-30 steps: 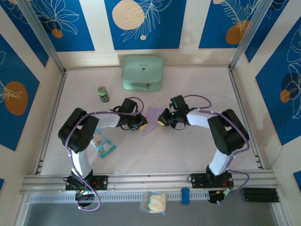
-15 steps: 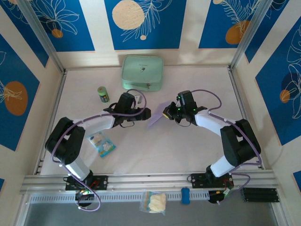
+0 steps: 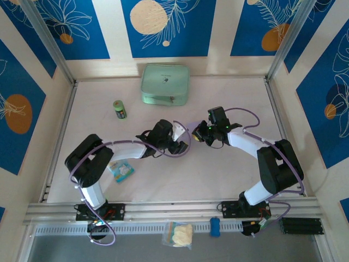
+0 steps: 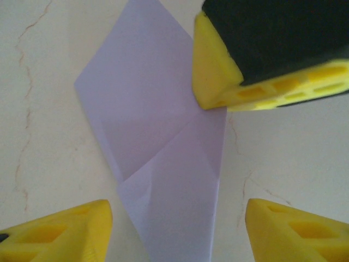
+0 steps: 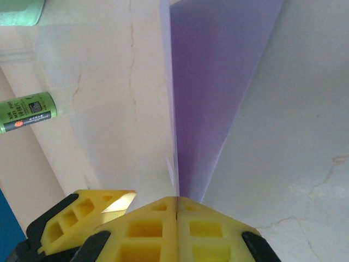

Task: Fold a paper plane with a square sheet of paper (pick it up from the middle)
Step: Fold the wing for the fifth time at the center of the table.

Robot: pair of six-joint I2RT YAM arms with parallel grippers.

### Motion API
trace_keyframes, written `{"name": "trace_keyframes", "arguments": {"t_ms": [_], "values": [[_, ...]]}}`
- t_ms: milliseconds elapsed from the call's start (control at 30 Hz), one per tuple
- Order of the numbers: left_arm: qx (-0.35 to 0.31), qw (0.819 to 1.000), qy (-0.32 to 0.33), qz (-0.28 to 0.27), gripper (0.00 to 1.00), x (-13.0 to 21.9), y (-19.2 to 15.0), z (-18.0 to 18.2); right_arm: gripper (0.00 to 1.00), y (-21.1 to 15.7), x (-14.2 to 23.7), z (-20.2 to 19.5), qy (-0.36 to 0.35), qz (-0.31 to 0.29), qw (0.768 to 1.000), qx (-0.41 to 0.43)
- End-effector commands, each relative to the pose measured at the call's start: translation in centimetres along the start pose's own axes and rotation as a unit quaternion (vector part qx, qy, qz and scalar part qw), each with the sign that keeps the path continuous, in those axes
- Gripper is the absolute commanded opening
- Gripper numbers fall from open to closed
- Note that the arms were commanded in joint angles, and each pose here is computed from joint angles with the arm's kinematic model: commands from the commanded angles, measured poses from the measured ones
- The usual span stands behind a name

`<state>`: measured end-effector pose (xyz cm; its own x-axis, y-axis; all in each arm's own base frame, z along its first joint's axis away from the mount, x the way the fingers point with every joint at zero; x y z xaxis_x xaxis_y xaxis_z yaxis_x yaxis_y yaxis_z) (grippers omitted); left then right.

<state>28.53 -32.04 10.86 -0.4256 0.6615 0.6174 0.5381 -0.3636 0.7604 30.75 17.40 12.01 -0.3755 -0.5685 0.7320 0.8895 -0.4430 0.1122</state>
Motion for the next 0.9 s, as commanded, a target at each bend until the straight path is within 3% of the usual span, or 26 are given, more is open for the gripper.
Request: {"name": "trace_keyframes", "arguments": {"t_ms": [0,533,867], "values": [[-0.058,0.997,-0.027,-0.031,0.61,-0.6,0.5,-0.9,0.00,-0.2,0.5,-0.2,-0.003,0.011,1.000,-0.019],[-0.117,0.993,-0.033,0.004,0.42,-2.8,-1.0,-1.8,0.00,-0.3,-0.3,-0.5,-0.005,0.037,0.998,-0.042],[-0.121,0.992,-0.026,0.008,0.28,-3.0,-1.3,-1.8,0.00,-0.6,-0.5,-1.0,-0.014,0.051,0.997,-0.049]]}}
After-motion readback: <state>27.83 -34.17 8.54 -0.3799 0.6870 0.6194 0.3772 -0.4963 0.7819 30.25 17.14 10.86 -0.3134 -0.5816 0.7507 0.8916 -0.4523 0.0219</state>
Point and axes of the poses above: each hand's point on the last joint's axis, 136 mm out from that joint toward the fingers, its own x axis back along the fingers, its own z axis along the line the jaws close on, y = z × x, the point moved 5 cm from there along x, back along the fingers, and after that the axes turned 11 degrees about x, right-handed, at the moved point
